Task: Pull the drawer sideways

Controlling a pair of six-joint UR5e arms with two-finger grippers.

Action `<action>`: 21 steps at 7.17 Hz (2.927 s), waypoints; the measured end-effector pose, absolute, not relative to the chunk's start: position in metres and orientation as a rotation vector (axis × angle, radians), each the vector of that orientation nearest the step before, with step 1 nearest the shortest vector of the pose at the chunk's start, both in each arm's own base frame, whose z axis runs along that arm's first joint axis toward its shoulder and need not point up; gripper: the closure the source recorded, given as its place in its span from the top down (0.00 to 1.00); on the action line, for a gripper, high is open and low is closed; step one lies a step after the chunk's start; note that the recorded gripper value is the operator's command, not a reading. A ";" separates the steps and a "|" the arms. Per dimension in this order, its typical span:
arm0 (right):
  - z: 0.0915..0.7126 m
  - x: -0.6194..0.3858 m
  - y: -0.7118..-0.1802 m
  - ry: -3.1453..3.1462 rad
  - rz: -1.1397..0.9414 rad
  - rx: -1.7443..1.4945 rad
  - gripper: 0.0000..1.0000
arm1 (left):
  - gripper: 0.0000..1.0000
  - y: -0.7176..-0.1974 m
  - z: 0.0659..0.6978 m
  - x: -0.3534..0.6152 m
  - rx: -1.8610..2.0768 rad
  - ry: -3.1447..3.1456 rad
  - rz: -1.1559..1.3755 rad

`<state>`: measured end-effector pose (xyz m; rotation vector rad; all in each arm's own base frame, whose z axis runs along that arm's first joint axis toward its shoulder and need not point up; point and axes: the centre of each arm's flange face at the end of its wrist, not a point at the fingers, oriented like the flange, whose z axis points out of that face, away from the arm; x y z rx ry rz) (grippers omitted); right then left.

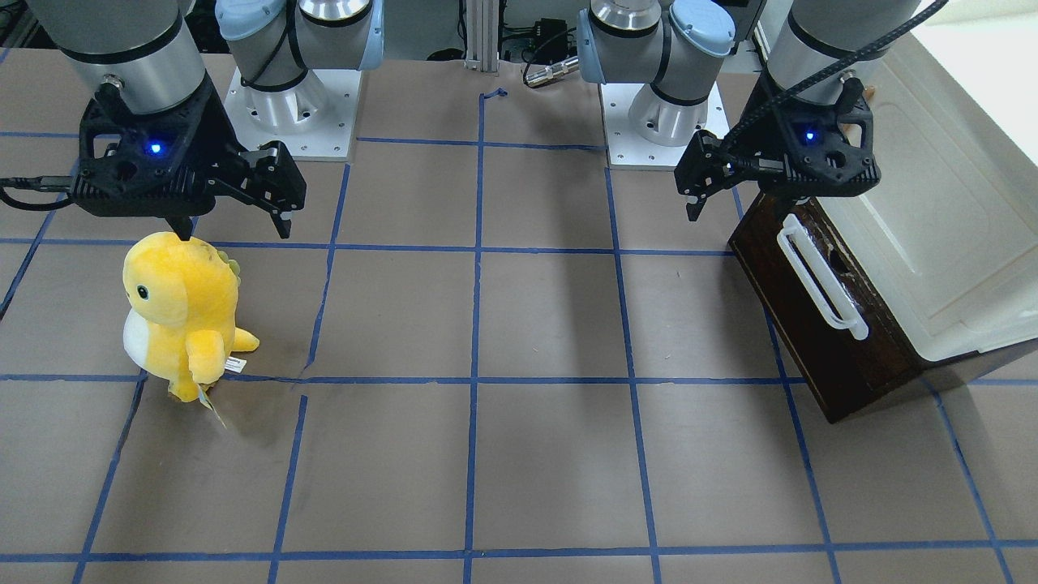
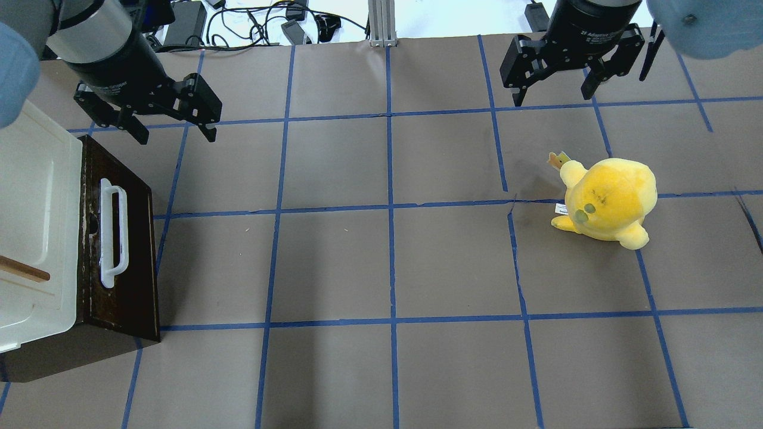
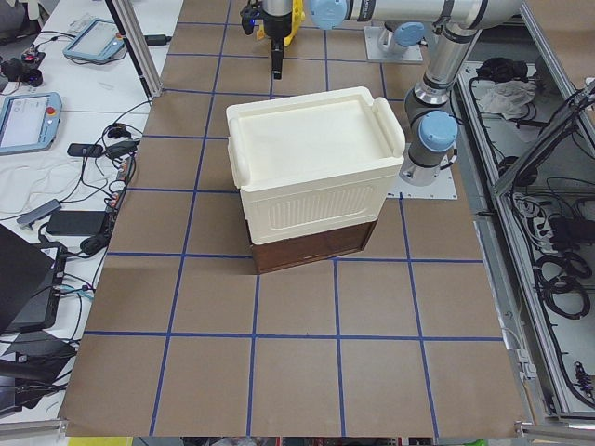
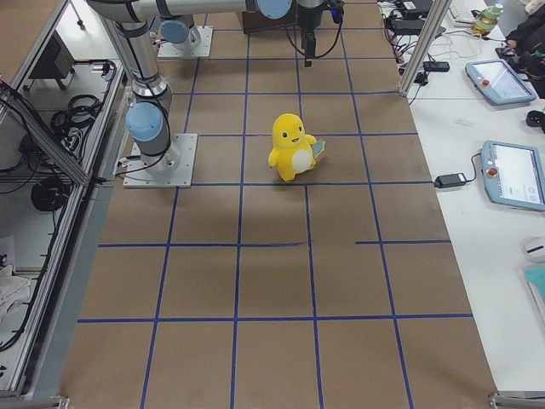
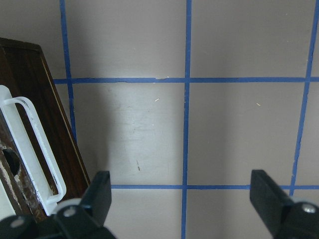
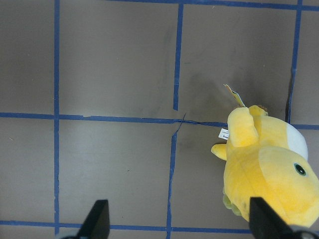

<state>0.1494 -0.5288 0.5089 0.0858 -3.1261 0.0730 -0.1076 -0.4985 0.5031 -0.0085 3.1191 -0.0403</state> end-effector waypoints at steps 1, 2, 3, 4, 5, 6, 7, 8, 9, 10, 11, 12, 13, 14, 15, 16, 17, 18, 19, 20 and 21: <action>0.509 0.149 -0.529 -3.126 0.073 0.086 1.00 | 1.00 -0.498 0.503 -0.108 -0.008 3.119 -0.041; 0.509 0.149 -0.529 -3.125 0.073 0.086 1.00 | 1.00 -0.498 0.503 -0.107 -0.007 3.118 -0.041; 0.509 0.149 -0.529 -3.125 0.073 0.086 1.00 | 1.00 -0.498 0.504 -0.107 -0.006 3.117 -0.042; 0.509 0.149 -0.529 -3.125 0.073 0.087 1.00 | 1.00 -0.498 0.504 -0.107 -0.004 3.114 -0.042; 0.509 0.149 -0.529 -3.126 0.073 0.086 1.00 | 1.00 -0.497 0.505 -0.106 0.000 3.110 -0.040; 0.509 0.149 -0.529 -3.126 0.073 0.086 1.00 | 1.00 -0.497 0.505 -0.106 0.003 3.111 -0.039; 0.509 0.149 -0.529 -3.126 0.073 0.087 1.00 | 1.00 -0.497 0.506 -0.107 0.003 3.115 -0.042; 0.509 0.149 -0.529 -3.126 0.073 0.086 1.00 | 1.00 -0.497 0.507 -0.107 0.004 3.117 -0.047; 0.509 0.149 -0.529 -3.126 0.073 0.086 1.00 | 1.00 -0.497 0.507 -0.107 0.002 3.118 -0.051; 0.509 0.149 -0.529 -3.125 0.073 0.086 1.00 | 1.00 -0.498 0.508 -0.107 -0.003 3.117 -0.055; 0.509 0.149 -0.529 -3.125 0.073 0.086 1.00 | 1.00 -0.498 0.508 -0.107 -0.010 3.119 -0.057; 0.509 0.149 -0.529 -3.125 0.073 0.086 1.00 | 1.00 -0.498 0.510 -0.106 -0.018 3.119 -0.061; 0.509 0.149 -0.529 -3.125 0.073 0.086 1.00 | 1.00 -0.498 0.511 -0.105 -0.024 3.118 -0.066; 0.509 0.149 -0.529 -3.125 0.073 0.086 1.00 | 1.00 -0.498 0.510 -0.105 -0.029 3.118 -0.063; 0.509 0.149 -0.529 -3.126 0.073 0.086 1.00 | 1.00 -0.501 0.506 -0.105 -0.032 3.114 -0.064; 0.509 0.149 -0.529 -3.125 0.073 0.086 1.00 | 1.00 -0.508 0.496 -0.105 -0.060 3.106 -0.071; 0.509 0.149 -0.529 -3.125 0.073 0.086 1.00 | 1.00 -0.513 0.480 -0.103 -0.126 3.079 -0.057; 0.509 0.149 -0.529 -3.125 0.073 0.086 1.00 | 1.00 -0.516 0.456 -0.102 -0.181 3.007 -0.025; 0.509 0.149 -0.529 -3.125 0.073 0.086 1.00 | 1.00 -0.520 0.433 -0.104 -0.194 2.914 -0.010; 0.509 0.149 -0.529 -3.125 0.073 0.086 1.00 | 1.00 -0.525 0.413 -0.106 -0.198 2.832 -0.001; 0.509 0.149 -0.529 -3.126 0.073 0.086 1.00 | 1.00 -0.531 0.396 -0.106 -0.204 2.763 0.018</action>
